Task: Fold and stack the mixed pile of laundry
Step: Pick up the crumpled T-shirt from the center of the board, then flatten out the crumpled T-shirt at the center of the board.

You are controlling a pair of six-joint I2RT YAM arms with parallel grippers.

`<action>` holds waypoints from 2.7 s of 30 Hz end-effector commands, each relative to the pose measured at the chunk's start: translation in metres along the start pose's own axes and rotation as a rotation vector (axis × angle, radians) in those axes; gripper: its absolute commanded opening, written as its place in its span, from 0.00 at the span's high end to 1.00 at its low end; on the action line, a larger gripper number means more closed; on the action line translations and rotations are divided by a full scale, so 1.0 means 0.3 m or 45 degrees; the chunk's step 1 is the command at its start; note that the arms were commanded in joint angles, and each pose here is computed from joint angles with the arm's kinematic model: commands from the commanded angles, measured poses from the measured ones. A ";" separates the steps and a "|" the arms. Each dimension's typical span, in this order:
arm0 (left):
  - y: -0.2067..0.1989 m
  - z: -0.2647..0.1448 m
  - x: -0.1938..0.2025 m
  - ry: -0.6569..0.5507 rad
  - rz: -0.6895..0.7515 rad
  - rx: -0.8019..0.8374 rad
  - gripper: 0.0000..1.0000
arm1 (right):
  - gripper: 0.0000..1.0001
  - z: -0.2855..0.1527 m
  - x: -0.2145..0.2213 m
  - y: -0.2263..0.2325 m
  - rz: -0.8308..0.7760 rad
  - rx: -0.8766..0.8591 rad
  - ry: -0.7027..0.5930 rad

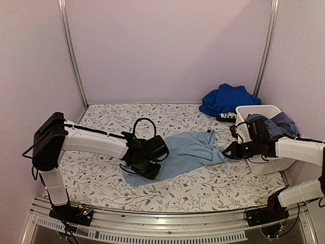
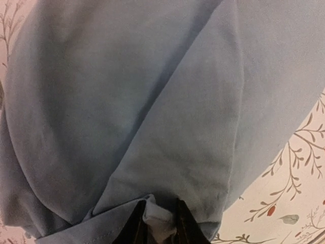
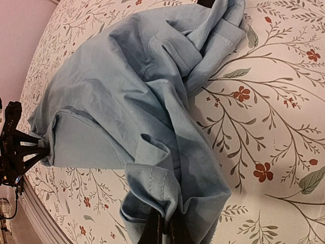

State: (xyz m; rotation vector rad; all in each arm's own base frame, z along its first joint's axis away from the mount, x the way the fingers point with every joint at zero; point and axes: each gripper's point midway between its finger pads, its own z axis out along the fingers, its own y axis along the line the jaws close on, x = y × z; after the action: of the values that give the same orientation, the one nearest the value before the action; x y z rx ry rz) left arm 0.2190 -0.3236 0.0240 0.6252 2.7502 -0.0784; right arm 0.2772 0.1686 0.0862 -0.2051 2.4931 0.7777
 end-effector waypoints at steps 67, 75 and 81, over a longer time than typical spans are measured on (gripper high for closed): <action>1.360 -1.593 -0.953 -2.098 -0.631 0.123 1.00 | 1.00 -1.018 -1.593 0.760 -0.911 -0.400 -1.983; 1.429 -0.917 -0.779 -1.687 -0.932 0.233 1.00 | 1.00 -0.363 -1.495 0.576 -0.869 -0.547 -1.388; 1.406 -0.509 -0.665 -1.346 -1.092 0.292 1.00 | 1.00 -0.014 -1.225 0.466 -0.733 -0.579 -1.063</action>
State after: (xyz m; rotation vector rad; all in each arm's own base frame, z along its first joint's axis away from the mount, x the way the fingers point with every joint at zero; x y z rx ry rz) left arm 0.5289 -0.0206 0.2772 -0.3980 1.7149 -0.6865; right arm 0.5710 0.2686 0.3838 -0.5628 1.3219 0.8654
